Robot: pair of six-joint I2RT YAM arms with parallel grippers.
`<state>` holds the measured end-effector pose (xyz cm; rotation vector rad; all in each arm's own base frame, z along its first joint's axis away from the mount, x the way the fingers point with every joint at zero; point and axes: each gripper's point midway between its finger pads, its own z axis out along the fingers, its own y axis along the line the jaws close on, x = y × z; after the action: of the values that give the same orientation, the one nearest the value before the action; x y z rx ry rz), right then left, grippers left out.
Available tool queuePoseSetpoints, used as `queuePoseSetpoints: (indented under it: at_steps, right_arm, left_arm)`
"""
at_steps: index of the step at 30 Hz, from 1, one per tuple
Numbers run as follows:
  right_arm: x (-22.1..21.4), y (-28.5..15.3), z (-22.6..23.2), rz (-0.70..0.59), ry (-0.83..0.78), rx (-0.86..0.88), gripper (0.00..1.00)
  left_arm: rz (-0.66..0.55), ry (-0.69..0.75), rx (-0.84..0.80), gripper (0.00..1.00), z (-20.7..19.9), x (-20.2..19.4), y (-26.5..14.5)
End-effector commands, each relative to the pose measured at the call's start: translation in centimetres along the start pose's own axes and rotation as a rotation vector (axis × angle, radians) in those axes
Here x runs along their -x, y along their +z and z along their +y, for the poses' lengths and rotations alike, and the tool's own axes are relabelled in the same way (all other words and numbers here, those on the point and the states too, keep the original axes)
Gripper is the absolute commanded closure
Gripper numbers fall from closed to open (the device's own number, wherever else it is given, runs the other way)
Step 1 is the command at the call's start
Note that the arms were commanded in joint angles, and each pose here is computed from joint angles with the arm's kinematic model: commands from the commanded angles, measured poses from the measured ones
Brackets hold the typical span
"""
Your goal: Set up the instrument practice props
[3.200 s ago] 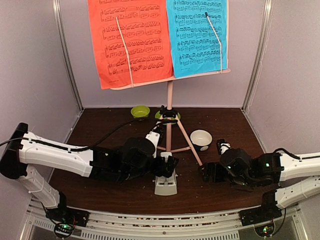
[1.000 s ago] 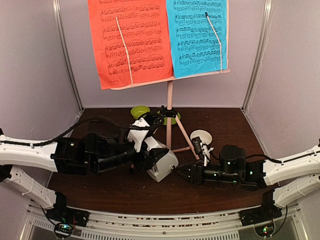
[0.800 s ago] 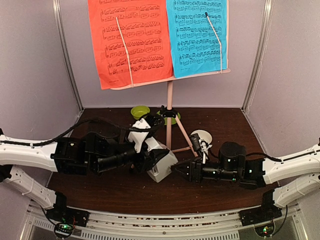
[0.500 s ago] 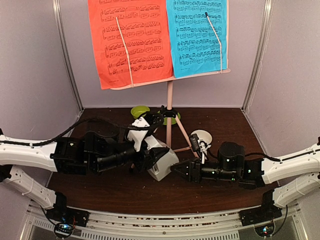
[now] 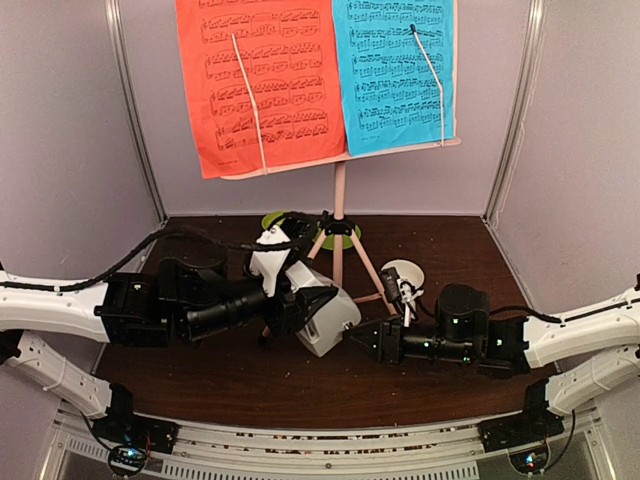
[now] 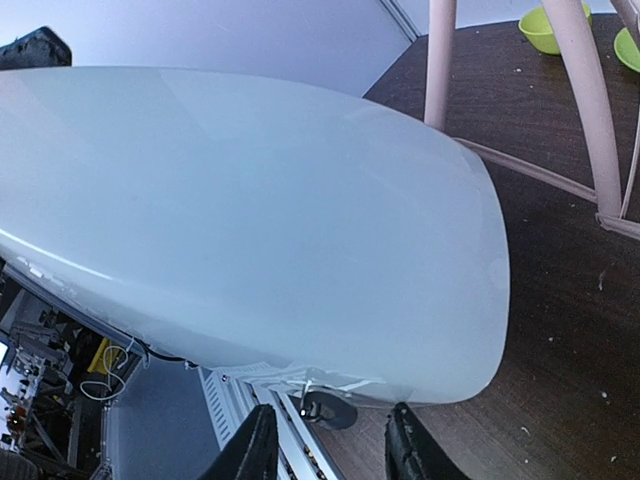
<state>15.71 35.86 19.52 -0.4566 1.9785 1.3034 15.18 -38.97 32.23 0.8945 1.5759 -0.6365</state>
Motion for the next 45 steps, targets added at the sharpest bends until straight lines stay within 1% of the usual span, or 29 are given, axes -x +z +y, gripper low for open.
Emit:
queuePoseSetpoints:
  at_steps: [1, 8, 11, 14, 19, 22, 25, 30, 35, 40, 43, 45]
  right_arm:
    - [2.1, -0.3, 2.1, -0.047, -0.018, 0.050, 0.65]
    - [3.0, -1.2, 3.8, -0.053, -0.066, 0.092, 0.80]
    - [2.6, -1.1, 3.9, -0.029, -0.092, 0.083, 0.83]
    - [2.0, -0.8, 3.5, 0.009, -0.124, 0.058, 0.83]
    - [1.8, -0.4, 3.9, 0.039, -0.150, 0.060, 0.80]
    - [1.6, -0.1, 4.2, 0.051, -0.154, 0.062, 0.74]
    - [1.4, 0.2, 4.1, 0.059, -0.151, 0.052, 0.74]
    - [1.5, 0.3, 3.4, 0.054, -0.152, 0.004, 0.82]
    - [2.0, 0.2, 2.9, 0.041, -0.130, -0.036, 1.00]
    - [2.7, -0.1, 3.4, -0.010, -0.079, -0.005, 1.00]
    - [2.9, 0.1, 3.5, -0.013, -0.073, 0.000, 1.00]
    - [2.7, 0.4, 3.6, 0.001, -0.071, -0.001, 0.91]
  left_arm:
    - [-0.219, -0.067, -0.027, 1.00, 0.1, 6.6, -1.7]
    - [-0.202, -0.072, 0.008, 1.00, 0.7, 6.0, -1.6]
    - [-0.211, -0.082, 0.017, 1.00, 0.8, 6.2, -1.6]
    - [-0.215, -0.084, 0.016, 1.00, 0.8, 6.4, -1.5]
    - [-0.220, -0.089, 0.020, 1.00, 0.9, 6.7, -1.6]
    - [-0.218, -0.094, 0.033, 1.00, 1.1, 6.6, -1.6]
    - [-0.219, -0.098, 0.039, 1.00, 1.3, 6.7, -1.7]
    - [-0.223, -0.102, 0.050, 1.00, 1.4, 6.8, -1.6]
    - [-0.220, -0.103, 0.073, 1.00, 1.7, 6.8, -1.4]
    - [-0.221, -0.108, 0.091, 1.00, 1.9, 6.9, -1.1]
    - [-0.221, -0.111, 0.089, 1.00, 1.8, 6.9, -0.9]
    - [-0.228, -0.114, 0.082, 1.00, 1.7, 7.1, -0.9]
